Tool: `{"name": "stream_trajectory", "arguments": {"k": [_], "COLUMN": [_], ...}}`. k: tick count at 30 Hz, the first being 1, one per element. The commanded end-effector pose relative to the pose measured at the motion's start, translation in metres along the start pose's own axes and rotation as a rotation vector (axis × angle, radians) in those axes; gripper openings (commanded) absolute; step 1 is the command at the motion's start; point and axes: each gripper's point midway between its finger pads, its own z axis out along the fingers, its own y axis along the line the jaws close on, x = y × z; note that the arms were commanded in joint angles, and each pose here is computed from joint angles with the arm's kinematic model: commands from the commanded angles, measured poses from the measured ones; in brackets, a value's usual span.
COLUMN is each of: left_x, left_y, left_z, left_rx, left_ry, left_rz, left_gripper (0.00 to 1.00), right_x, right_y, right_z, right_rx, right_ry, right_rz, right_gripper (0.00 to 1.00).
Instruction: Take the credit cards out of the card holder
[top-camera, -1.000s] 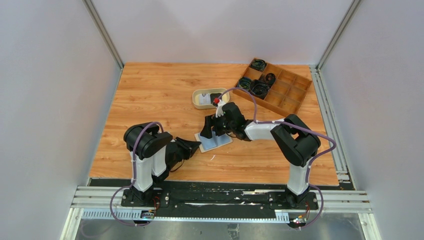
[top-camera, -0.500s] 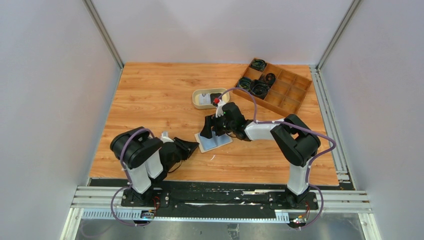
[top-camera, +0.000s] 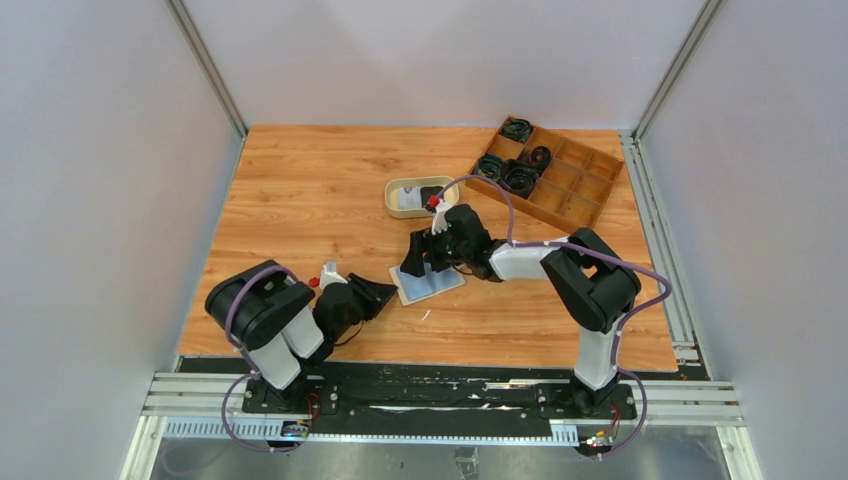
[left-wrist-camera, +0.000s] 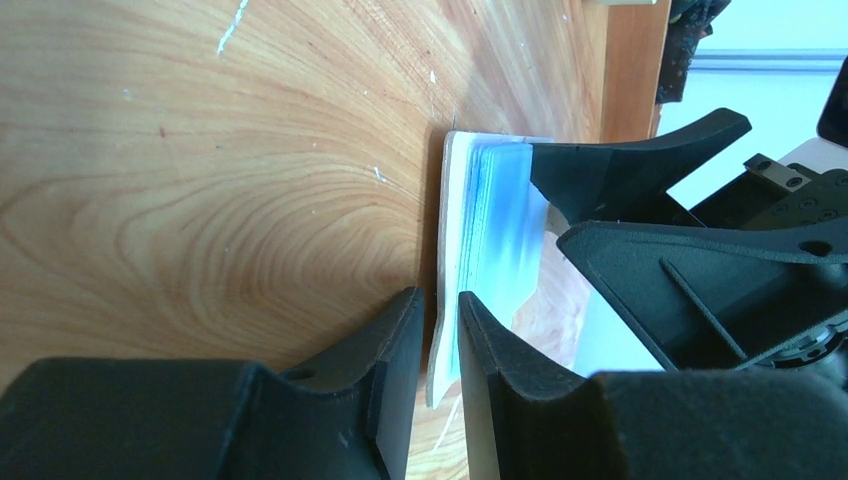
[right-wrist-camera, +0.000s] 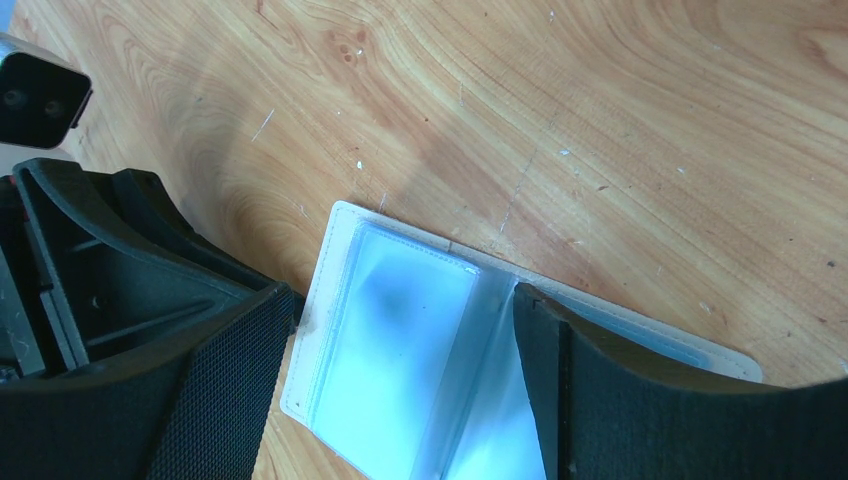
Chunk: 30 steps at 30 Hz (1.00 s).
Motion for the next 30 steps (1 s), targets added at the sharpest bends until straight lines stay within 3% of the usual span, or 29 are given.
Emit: {"name": "stream_trajectory", "arguments": {"k": [1,6,15,23,30], "left_x": [0.014,0.015,0.015,0.015,0.015], "left_y": [0.070,0.068,0.071,0.072,0.070], "left_z": [-0.016,-0.017,-0.019,-0.019,-0.018], "left_rx": [-0.215,-0.173,-0.173,-0.177,-0.168], "left_ry": [0.058,0.053,0.048,0.050,0.051], "left_rz": [0.047,0.015,-0.003,-0.002,0.004], "left_gripper": [0.33,0.29,0.01,0.00,0.00], "right_x": [0.112,0.114,0.114,0.109,0.099], "right_y": [-0.027,-0.028,-0.028,-0.027,-0.024], "right_z": [-0.011,-0.011,-0.011,-0.014,-0.029], "right_rx": [0.090,0.093,0.091,0.115,0.379], "right_ry": [0.341,0.344,0.346,0.337,0.431], "right_rz": [0.150,0.151,0.152,0.128,-0.062], "right_gripper": [0.85,0.85,0.85,0.85,0.86]}}
